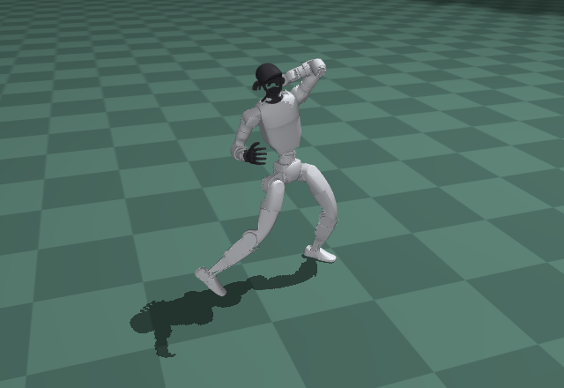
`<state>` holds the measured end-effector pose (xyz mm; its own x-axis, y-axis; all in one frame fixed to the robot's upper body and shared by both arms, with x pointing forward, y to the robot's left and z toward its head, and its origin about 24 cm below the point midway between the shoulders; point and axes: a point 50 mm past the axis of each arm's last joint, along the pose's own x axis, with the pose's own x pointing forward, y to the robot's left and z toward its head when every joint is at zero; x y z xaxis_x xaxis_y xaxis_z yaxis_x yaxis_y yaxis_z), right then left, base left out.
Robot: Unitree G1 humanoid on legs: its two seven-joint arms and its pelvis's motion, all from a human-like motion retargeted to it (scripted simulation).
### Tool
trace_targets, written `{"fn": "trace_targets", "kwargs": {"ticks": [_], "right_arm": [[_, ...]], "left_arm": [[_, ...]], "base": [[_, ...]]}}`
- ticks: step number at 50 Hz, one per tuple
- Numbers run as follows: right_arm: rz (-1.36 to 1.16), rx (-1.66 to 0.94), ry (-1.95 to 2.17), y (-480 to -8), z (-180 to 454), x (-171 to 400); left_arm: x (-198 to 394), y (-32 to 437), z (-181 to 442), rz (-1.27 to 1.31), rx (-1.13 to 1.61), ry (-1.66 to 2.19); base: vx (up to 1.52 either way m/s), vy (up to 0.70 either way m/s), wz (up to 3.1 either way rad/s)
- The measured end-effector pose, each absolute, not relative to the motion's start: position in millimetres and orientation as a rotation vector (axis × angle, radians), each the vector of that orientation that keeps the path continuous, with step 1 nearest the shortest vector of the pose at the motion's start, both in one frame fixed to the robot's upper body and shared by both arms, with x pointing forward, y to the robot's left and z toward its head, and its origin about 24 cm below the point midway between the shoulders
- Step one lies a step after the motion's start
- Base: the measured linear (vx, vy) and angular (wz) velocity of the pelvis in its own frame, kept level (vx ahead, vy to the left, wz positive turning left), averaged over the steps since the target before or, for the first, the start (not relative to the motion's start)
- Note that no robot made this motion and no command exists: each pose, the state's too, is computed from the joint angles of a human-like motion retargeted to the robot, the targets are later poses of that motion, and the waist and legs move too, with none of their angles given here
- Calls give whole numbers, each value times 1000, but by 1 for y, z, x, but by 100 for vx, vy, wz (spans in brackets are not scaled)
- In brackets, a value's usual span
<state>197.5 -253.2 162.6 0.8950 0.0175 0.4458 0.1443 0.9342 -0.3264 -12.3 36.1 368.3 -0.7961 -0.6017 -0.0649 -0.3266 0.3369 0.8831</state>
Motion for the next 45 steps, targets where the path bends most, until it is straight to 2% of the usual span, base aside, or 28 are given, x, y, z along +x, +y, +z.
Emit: {"fn": "trace_targets", "kwargs": {"ticks": [6,12,15,17,19,21,24,27,29,30,31,33,34,36,39,41,43,45], "right_arm": [[-52,-398,-633,-207,176,212],[-60,-533,-1018,-176,244,203],[21,-721,-1203,-161,276,187],[79,-823,-1320,-147,290,178],[138,-965,-1390,-135,300,175],[211,-1131,-1417,-122,312,185],[243,-1457,-1392,-100,343,222],[82,-1872,-1237,-78,380,303],[-146,-2201,-914,-98,396,362],[-255,-2218,-679,-122,401,382],[-365,-2160,-491,-141,411,392],[-476,-1753,-382,-157,431,393],[-478,-1513,-404,-163,431,393],[-301,-1235,-622,-132,425,387],[-117,-1236,-984,-71,402,359],[-42,-1241,-1163,-50,385,331],[32,-1148,-1255,-56,370,307],[77,-1049,-1321,-67,362,287]], "left_arm": [[31,77,413,-1066,562,-2144],[99,121,426,-460,716,-1961],[141,148,409,-74,969,-1810],[168,165,385,66,1072,-1648],[189,178,351,47,990,-1459],[199,188,309,-8,797,-1280],[192,208,249,6,493,-1021],[168,233,202,113,353,-798],[155,242,186,144,332,-707],[154,245,186,138,347,-686],[154,248,188,136,368,-679],[159,252,202,131,427,-715],[163,250,208,112,449,-728],[179,242,226,123,523,-807],[213,226,273,121,738,-967],[257,208,314,122,949,-1014],[312,187,355,186,1173,-993],[360,186,388,377,1449,-878]], "base": [[1,40,36],[-5,20,88],[-4,12,170],[-1,9,181],[4,8,174],[8,7,148],[10,9,80],[10,10,-24],[9,9,-81],[9,7,-86],[8,5,-72],[7,6,-28],[7,9,25],[6,8,53],[4,2,61],[-1,-5,76],[-2,-11,83],[-10,-8,118]]}}
